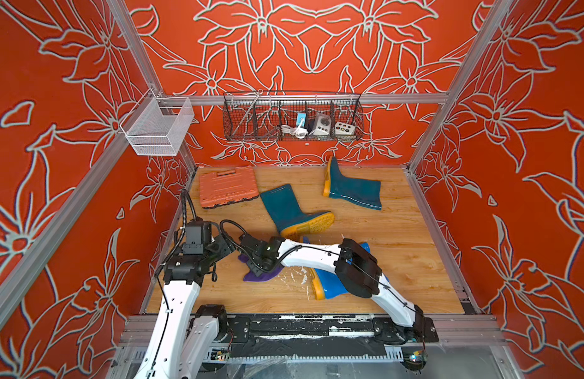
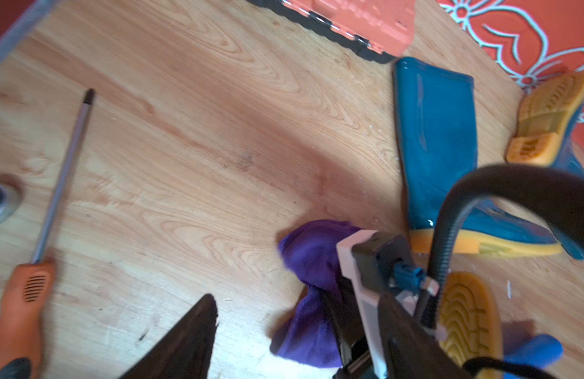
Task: Wipe the rubber boots with a cloth
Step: Pick up the cleaning item at the center of the board, then adjust the rubber boot at the center of the board, then move the rubber boot to the center of the board.
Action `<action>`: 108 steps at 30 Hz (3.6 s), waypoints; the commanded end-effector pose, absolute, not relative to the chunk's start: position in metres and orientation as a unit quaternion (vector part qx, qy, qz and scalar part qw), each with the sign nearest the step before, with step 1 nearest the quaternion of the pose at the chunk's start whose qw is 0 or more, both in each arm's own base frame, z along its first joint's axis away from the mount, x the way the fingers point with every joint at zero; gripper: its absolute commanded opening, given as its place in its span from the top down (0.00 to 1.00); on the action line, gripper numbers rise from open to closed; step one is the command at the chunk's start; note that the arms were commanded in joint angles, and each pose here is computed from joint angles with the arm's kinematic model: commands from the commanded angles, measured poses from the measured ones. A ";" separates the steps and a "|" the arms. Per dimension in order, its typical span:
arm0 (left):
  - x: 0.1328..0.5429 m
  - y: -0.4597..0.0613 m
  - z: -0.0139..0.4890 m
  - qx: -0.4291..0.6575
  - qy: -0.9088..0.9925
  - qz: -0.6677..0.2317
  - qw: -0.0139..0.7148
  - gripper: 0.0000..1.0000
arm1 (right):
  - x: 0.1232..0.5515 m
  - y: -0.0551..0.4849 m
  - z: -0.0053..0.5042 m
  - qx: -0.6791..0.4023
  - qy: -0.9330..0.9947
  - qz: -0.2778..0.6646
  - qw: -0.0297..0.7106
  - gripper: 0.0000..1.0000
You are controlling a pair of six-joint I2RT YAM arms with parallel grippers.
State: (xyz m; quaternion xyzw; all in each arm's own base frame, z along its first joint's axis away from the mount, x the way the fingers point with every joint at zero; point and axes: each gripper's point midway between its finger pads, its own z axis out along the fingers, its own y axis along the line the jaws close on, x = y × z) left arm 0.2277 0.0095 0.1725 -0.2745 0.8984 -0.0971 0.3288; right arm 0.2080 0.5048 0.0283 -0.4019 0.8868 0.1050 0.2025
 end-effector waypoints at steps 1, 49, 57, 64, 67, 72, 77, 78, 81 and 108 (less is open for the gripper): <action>0.230 0.002 0.174 -0.259 0.900 -0.115 0.331 0.25 | 0.199 0.466 0.012 -0.415 0.891 0.074 0.167 1.00; 0.246 -0.300 0.061 -0.032 0.930 -0.345 0.121 0.44 | 0.190 0.194 0.021 -0.227 0.950 0.133 0.170 0.62; 0.248 -0.254 0.074 -0.046 0.950 -0.275 0.144 0.92 | 0.209 0.228 0.079 -0.233 0.927 0.195 0.220 1.00; 0.252 -0.196 0.089 -0.082 0.959 -0.238 0.132 1.00 | 0.220 0.272 0.112 -0.252 0.909 0.222 0.247 1.00; 0.250 -0.195 0.089 -0.082 0.962 -0.234 0.115 1.00 | 0.220 0.294 0.108 -0.278 0.908 0.215 0.230 1.00; 0.243 -0.199 0.077 -0.121 0.955 -0.254 0.093 1.00 | 0.218 0.306 0.100 -0.281 0.912 0.211 0.214 1.00; 0.228 -0.185 0.066 -0.145 0.956 -0.240 0.085 1.00 | 0.224 0.301 0.089 -0.275 0.918 0.187 0.216 1.00; 0.227 -0.184 0.065 -0.146 0.957 -0.236 0.085 1.00 | 0.228 0.302 0.085 -0.279 0.918 0.180 0.216 1.00; 0.232 -0.179 0.065 -0.151 0.958 -0.225 0.092 1.00 | 0.249 0.312 0.072 -0.289 0.921 0.167 0.203 1.00; 0.301 -0.184 0.105 -0.171 0.951 -0.232 0.113 0.37 | 0.321 0.258 0.186 -0.240 0.910 0.158 0.300 1.00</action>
